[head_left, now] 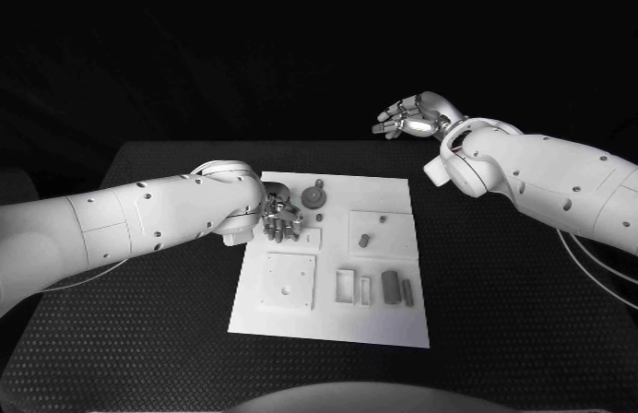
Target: Assemble the parts on the task board
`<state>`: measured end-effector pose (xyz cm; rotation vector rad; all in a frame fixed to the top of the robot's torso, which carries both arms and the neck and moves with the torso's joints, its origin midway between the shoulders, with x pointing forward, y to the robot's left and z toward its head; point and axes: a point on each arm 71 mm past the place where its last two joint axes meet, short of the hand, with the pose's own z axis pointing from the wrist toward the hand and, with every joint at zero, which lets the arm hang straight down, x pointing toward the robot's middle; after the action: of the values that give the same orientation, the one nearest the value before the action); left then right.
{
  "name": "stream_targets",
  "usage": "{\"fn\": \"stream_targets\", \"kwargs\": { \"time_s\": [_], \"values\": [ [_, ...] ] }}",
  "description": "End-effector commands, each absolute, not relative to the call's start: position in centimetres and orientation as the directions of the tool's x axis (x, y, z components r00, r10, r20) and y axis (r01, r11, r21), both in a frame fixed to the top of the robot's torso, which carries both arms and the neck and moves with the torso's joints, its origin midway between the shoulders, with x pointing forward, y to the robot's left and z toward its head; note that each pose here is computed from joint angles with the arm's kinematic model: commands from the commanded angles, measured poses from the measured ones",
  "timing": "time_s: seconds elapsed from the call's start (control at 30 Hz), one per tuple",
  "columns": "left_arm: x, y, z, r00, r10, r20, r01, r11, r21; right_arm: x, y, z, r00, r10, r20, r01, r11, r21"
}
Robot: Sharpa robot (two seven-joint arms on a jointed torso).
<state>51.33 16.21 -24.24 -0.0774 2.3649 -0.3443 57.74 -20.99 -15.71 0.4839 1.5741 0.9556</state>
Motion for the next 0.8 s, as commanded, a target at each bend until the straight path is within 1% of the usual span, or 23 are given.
{"fn": "stream_targets", "kwargs": {
  "time_s": [0.03,0.4,0.6,0.8],
  "values": [
    [50.22,15.47,-25.55,-0.787,-0.124,-0.605,0.062,0.959,-0.277,57.7,-20.89,-15.7,-0.253,0.752,-0.609,-0.2,0.576,0.793],
    [50.26,15.39,-25.67,-0.782,-0.105,-0.615,0.075,0.963,-0.259,57.64,-20.78,-15.69,-0.257,0.751,-0.608,-0.201,0.574,0.794],
    [50.23,15.32,-25.81,-0.765,-0.062,-0.641,0.108,0.969,-0.223,57.62,-20.75,-15.69,-0.258,0.751,-0.608,-0.202,0.573,0.794],
    [50.21,15.26,-25.87,-0.765,-0.06,-0.641,0.11,0.969,-0.221,57.62,-20.78,-15.69,-0.258,0.751,-0.608,-0.202,0.574,0.794]
  ]
}}
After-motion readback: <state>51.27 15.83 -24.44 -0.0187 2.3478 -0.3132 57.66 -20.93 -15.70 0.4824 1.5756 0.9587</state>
